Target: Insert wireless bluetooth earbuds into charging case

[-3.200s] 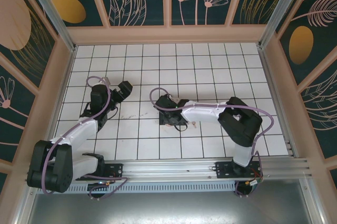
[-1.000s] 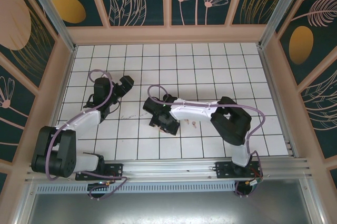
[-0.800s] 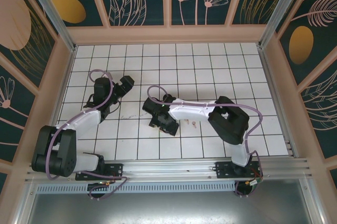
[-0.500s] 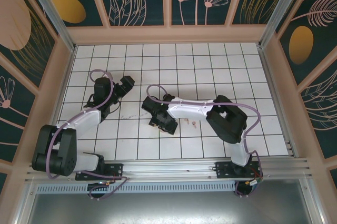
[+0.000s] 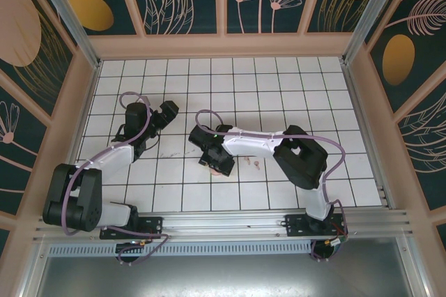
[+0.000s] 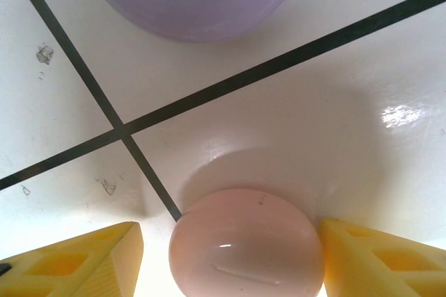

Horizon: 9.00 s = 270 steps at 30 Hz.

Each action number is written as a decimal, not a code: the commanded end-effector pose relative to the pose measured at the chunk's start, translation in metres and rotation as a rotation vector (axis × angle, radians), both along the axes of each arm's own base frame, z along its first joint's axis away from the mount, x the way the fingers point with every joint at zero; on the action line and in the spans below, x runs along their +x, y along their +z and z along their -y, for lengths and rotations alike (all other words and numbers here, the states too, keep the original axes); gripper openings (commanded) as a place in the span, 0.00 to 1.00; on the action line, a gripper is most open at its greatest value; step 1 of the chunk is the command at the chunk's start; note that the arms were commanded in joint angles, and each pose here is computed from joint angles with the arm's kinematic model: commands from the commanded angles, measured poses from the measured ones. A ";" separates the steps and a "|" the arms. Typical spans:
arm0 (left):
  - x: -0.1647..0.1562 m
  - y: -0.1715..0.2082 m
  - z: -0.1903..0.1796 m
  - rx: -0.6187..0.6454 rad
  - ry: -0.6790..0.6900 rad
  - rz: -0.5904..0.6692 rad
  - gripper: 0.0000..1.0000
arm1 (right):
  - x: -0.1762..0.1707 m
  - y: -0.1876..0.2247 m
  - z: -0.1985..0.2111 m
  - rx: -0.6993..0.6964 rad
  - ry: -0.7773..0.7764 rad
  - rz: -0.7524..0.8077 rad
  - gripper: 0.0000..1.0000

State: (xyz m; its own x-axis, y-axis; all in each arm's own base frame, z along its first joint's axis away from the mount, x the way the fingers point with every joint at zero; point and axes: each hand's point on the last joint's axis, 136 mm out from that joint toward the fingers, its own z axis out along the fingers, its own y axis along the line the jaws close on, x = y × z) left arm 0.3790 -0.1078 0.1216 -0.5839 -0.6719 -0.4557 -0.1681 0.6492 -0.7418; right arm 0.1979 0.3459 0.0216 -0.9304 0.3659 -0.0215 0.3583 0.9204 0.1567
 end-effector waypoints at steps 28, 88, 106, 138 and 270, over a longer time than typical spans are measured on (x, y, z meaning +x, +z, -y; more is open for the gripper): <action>-0.031 0.016 0.020 -0.069 -0.145 0.083 0.99 | 0.018 0.035 0.006 0.154 0.054 0.274 0.42; -0.037 0.055 0.163 -0.234 -0.478 0.525 0.48 | 0.155 0.153 -0.015 0.555 -0.073 0.388 0.43; -0.031 0.055 0.168 -0.238 -0.460 0.531 0.33 | 0.146 0.158 -0.011 0.577 -0.062 0.392 0.43; -0.049 0.067 0.191 -0.163 -0.649 0.447 0.00 | 0.139 0.213 0.088 0.516 0.355 0.912 0.83; -0.090 0.135 0.218 -0.237 -0.968 0.565 0.00 | 0.107 0.209 0.086 0.852 0.649 0.952 0.51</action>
State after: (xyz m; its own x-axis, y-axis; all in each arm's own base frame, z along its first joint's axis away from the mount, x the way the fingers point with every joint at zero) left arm 0.2941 -0.3225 0.2309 -0.6939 -0.1420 -0.7059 0.6755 0.2111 -0.7065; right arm 0.3026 0.2520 0.2104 -0.7283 0.1056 -0.6771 -0.5817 0.4272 0.6923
